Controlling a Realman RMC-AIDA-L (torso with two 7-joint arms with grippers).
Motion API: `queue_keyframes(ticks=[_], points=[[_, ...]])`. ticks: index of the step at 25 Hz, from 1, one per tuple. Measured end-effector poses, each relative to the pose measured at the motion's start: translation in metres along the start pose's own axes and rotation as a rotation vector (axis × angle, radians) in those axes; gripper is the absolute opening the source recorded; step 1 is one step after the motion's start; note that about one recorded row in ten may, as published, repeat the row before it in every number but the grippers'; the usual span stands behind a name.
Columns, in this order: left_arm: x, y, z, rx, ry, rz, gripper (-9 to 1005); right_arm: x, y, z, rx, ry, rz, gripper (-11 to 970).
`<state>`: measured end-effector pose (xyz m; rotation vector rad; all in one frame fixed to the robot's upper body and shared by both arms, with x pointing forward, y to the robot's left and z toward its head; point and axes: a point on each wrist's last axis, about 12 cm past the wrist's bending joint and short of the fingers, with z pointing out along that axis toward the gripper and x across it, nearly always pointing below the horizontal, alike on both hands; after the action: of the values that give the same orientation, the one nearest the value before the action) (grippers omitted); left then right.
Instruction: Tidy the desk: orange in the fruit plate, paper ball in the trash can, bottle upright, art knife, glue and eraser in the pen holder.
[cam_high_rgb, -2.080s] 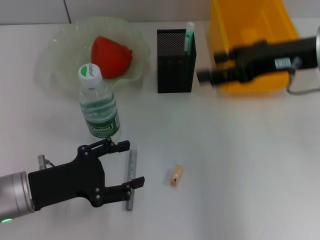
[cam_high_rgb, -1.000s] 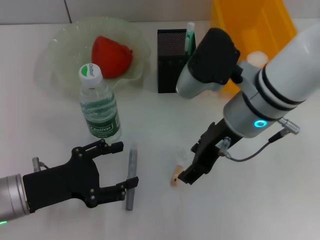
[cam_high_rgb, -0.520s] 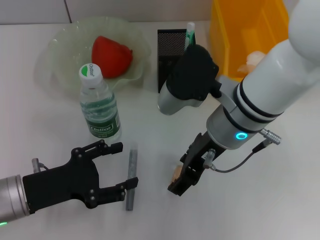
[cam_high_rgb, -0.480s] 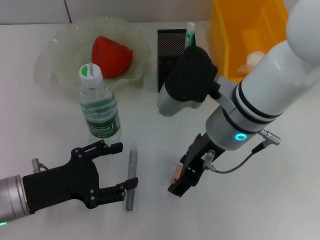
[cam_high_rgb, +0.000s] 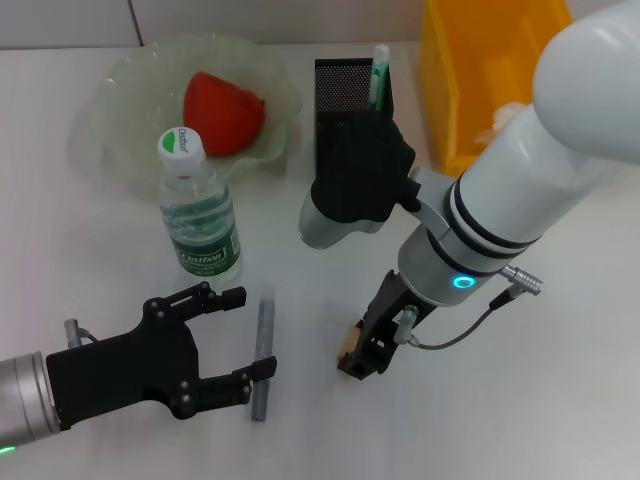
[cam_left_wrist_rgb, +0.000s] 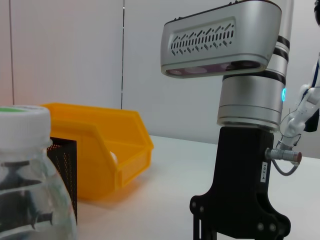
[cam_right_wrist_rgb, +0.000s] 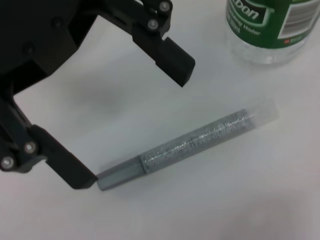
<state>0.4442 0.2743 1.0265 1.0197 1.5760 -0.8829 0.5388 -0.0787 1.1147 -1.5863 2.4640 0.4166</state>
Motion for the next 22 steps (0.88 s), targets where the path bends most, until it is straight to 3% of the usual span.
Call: queue_keyframes(ticks=[6,13,19,21,22], points=[[0.000,0.000,0.000,-0.001,0.000,-0.001,819,-0.001,0.002,-0.001,-0.003,-0.015,-0.003,406],[0.000,0.000,0.000,-0.001,0.000,-0.002,819,0.000,0.001,-0.014,0.008,-0.079,0.013,423],[0.000,0.000,0.000,-0.001,0.000,-0.001,819,0.002,-0.028,-0.066,0.145,-0.254,0.092,438],[0.000,0.000,0.000,0.000,0.000,0.000,819,0.004,-0.045,-0.095,0.215,-0.363,0.115,443],[0.000,0.000,0.000,0.000,0.000,0.000,819,0.004,-0.045,-0.095,0.215,-0.363,0.115,445]])
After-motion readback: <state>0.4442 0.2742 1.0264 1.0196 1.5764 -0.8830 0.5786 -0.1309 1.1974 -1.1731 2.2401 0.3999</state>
